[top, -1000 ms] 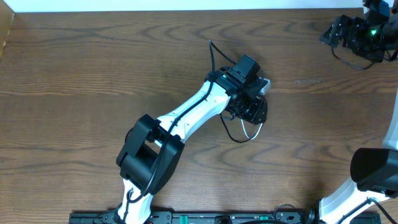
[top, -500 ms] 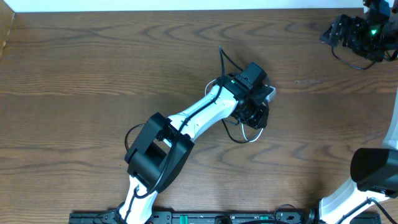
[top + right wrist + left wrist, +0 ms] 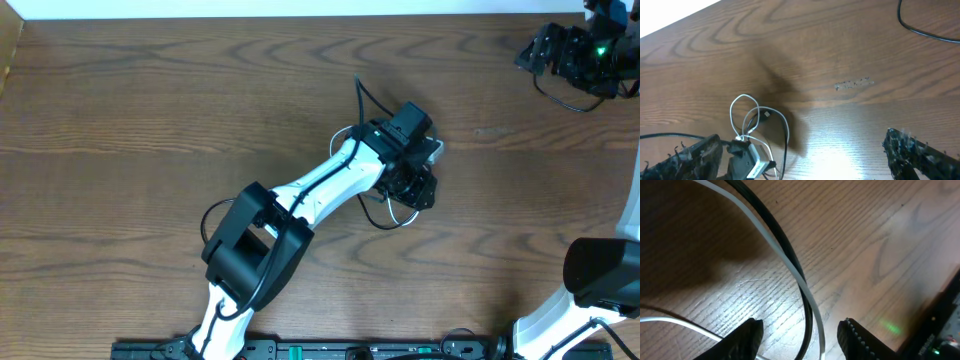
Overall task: Untangle cables
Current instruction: 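Lower the left gripper onto the white cable and grasp it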
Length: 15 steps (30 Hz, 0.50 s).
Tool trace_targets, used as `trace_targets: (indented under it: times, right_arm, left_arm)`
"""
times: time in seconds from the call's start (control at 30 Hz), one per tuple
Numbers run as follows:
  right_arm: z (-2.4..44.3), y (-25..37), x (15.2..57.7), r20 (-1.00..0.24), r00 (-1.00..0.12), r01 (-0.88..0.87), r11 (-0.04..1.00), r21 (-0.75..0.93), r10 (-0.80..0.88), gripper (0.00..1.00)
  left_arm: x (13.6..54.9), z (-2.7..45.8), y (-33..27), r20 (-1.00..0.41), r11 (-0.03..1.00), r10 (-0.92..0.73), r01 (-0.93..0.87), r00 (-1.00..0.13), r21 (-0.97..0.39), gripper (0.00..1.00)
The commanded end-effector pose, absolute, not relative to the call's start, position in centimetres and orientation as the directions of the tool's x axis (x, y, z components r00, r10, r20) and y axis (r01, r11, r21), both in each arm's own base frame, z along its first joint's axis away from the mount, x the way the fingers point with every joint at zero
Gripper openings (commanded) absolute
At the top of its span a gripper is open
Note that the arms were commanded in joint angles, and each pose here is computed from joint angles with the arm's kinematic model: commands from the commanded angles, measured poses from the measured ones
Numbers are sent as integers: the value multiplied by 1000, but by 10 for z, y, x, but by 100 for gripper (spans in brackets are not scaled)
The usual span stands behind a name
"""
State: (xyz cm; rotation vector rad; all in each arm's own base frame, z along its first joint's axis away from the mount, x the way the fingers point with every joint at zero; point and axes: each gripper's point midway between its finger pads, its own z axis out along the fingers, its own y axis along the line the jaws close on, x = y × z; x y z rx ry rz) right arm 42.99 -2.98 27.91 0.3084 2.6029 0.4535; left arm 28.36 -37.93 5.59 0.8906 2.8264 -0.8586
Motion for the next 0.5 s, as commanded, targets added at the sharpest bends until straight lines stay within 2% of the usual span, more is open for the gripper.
trace_targets:
  times: [0.0,0.07,0.2,0.23,0.37,0.47]
  right_arm:
    - [280,-26,429,-425,-864,113,926,360,270,99]
    - [280,-26,429,-425,-864,113,926,360,270,99]
    - [280,-26,429,-425,-864,113,926,360,270,99]
    - [280,-26,429,-424,-864,113,926,360,270,99]
    - [280,-26,429,-425,-864,113,926,360,270,99]
    - [280,-26,429,-424,-865,112,926,360,270,99]
  left_arm:
    - [281,39,-374,-195,743,507,541,-839,-395,54]
    - [289,34,-369,-203,792,472,514,-858,-330,49]
    - [299,32,-362,-224,818,457,506,-861,-274,11]
    - [300,33,-361,-226,821,456,505,-861,-267,8]
    - [304,49,-359,-240,822,448,502,-861,-268,8]
    - [307,82,-358,-284,816,434,506,-855,-279,8]
